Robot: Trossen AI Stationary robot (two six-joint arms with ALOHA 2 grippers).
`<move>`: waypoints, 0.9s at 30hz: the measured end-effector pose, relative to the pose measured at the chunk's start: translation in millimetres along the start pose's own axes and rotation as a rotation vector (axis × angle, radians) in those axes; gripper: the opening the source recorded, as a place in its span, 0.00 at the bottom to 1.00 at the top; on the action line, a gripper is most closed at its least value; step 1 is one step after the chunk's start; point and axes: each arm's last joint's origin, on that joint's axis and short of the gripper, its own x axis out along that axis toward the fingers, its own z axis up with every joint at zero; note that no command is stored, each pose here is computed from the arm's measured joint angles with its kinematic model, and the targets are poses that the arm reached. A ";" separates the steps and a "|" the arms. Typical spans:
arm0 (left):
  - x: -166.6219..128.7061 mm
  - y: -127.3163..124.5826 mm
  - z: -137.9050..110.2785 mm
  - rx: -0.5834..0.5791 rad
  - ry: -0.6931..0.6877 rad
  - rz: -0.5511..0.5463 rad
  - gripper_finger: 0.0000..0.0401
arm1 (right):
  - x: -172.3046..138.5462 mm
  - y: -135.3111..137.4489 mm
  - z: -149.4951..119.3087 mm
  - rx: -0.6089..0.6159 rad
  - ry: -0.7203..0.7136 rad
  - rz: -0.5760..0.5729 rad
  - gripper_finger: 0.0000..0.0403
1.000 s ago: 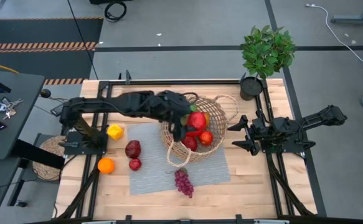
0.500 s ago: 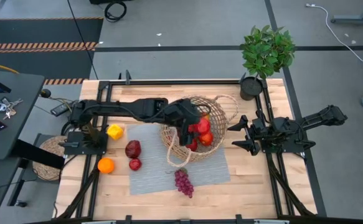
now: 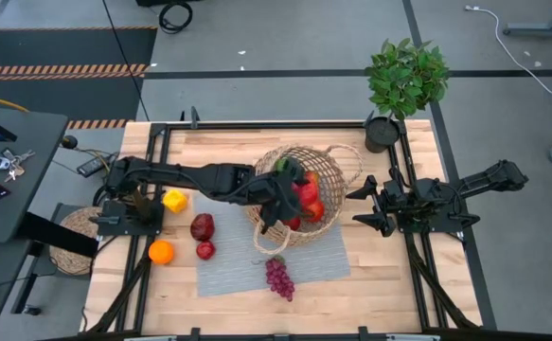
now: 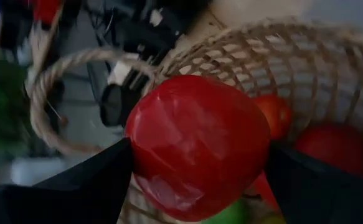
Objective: Build produce basket
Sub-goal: Put the red apple into the brown basket
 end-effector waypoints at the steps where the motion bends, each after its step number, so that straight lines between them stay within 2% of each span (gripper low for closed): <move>1: -0.2 -0.4 0.5 0.062 -0.001 0.000 0.83 | 0.0 0.0 0.0 0.000 0.000 0.000 0.86; 5: -0.9 -1.7 1.9 0.304 -0.006 -0.002 0.83 | 0.0 0.0 0.0 0.000 0.000 0.000 0.86; 10: -2.0 -3.7 4.2 0.513 -0.012 -0.003 0.83 | 0.0 0.0 0.0 0.000 0.000 0.000 0.86; 13: -2.2 -4.1 4.7 0.569 -0.014 -0.002 0.83 | 0.0 0.0 0.0 0.000 0.000 0.000 0.86; 16: -2.3 -4.3 4.9 0.569 -0.015 -0.002 0.83 | 0.0 0.0 0.0 0.000 0.000 0.000 0.86; 18: -2.2 -4.0 4.8 0.538 -0.015 -0.001 0.83 | 0.0 0.0 0.0 0.000 0.000 0.000 0.86; 20: -1.8 -3.0 4.2 0.449 -0.020 -0.002 0.83 | 0.0 0.0 0.0 0.000 0.000 0.000 0.86; 24: 0.3 2.9 2.3 0.127 -0.041 0.014 0.83 | 0.0 0.0 0.0 0.000 0.000 0.000 0.86; 27: 8.5 3.9 -1.5 -0.015 -0.021 0.010 0.83 | 0.0 0.0 0.0 0.000 0.000 0.000 0.86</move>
